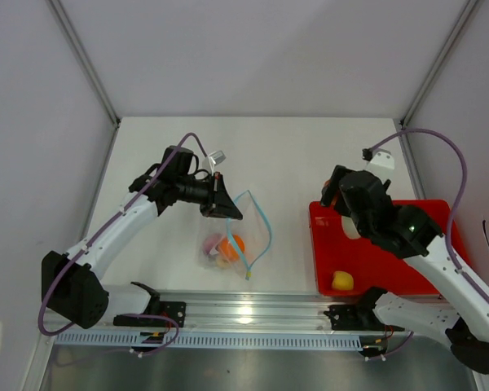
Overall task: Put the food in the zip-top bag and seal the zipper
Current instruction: Place the fake vegetable in the bin.
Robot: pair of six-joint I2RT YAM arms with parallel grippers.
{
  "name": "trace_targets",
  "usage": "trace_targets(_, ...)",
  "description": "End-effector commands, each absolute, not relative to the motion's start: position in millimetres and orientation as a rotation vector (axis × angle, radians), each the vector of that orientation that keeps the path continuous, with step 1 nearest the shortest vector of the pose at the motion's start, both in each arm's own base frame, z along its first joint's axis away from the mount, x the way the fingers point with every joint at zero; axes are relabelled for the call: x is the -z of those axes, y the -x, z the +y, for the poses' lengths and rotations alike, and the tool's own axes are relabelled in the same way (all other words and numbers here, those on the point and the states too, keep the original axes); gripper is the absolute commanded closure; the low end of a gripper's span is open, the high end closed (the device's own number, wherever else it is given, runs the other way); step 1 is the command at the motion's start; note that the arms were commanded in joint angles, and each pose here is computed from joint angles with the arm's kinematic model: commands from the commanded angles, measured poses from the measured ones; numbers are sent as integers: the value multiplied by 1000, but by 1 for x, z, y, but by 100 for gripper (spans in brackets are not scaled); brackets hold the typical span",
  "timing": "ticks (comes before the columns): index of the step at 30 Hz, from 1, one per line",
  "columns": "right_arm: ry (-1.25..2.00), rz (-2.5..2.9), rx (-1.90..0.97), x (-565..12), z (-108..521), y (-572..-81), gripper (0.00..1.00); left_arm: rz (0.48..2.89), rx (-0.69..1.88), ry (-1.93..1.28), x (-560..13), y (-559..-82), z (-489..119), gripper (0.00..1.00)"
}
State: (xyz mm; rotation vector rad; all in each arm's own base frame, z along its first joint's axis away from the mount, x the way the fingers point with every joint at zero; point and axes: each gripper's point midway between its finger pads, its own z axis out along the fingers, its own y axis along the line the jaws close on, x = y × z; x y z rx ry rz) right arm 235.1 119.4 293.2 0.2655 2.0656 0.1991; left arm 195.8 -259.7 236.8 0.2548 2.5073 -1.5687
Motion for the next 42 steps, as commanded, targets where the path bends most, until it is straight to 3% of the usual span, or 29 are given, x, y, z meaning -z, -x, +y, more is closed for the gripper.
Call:
trace_targets(1, -411, 2030, -59, -299, 74, -232, 100, 2454, 1587, -291, -248, -197, -261, 99)
trace_targets(5, -494, 2153, 22, -254, 51, -230, 100, 2455, 1586, -288, -245, -196, -261, 99)
trace_targets(11, -611, 2344, -78, -169, 58, -229, 100, 2449, 1595, -290, -246, -195, -261, 99)
trace_targets(23, -672, 2506, -190, -100, 63, -239, 100, 2461, 1596, -292, -240, -192, -260, 99)
trace_targets(26, -632, 2544, -222, -94, 70, -239, 95, 2465, 1598, -290, -237, -192, -260, 99)
trace_targets(28, -610, 2560, -237, -89, 73, -240, 82, 2469, 1600, -291, -236, -191, -260, 99)
trace_targets(29, -607, 2566, -233, -87, 73, -240, 71, 2464, 1602, -295, -236, -191, -260, 99)
trace_targets(31, -593, 2576, -224, -85, 73, -240, 64, 2464, 1603, -294, -236, -191, -260, 99)
trace_targets(32, -586, 2585, -220, -83, 73, -240, 54, 2465, 1602, -295, -235, -191, -260, 99)
trace_targets(35, -571, 2586, -203, -82, 72, -242, 39, 2465, 1604, -295, -234, -191, -259, 100)
trace_targets(37, -564, 2596, -185, -81, 70, -242, 18, 2463, 1604, -290, -234, -192, -258, 100)
trace_targets(39, -556, 2606, -181, -79, 71, -243, 16, 2466, 1605, -291, -232, -191, -258, 99)
trace_targets(40, -550, 2605, -188, -80, 73, -243, 4, 2465, 1604, -289, -233, -191, -257, 99)
trace_targets(42, -515, 2604, -188, -81, 77, -244, 1, 2463, 1602, -289, -232, -192, -257, 99)
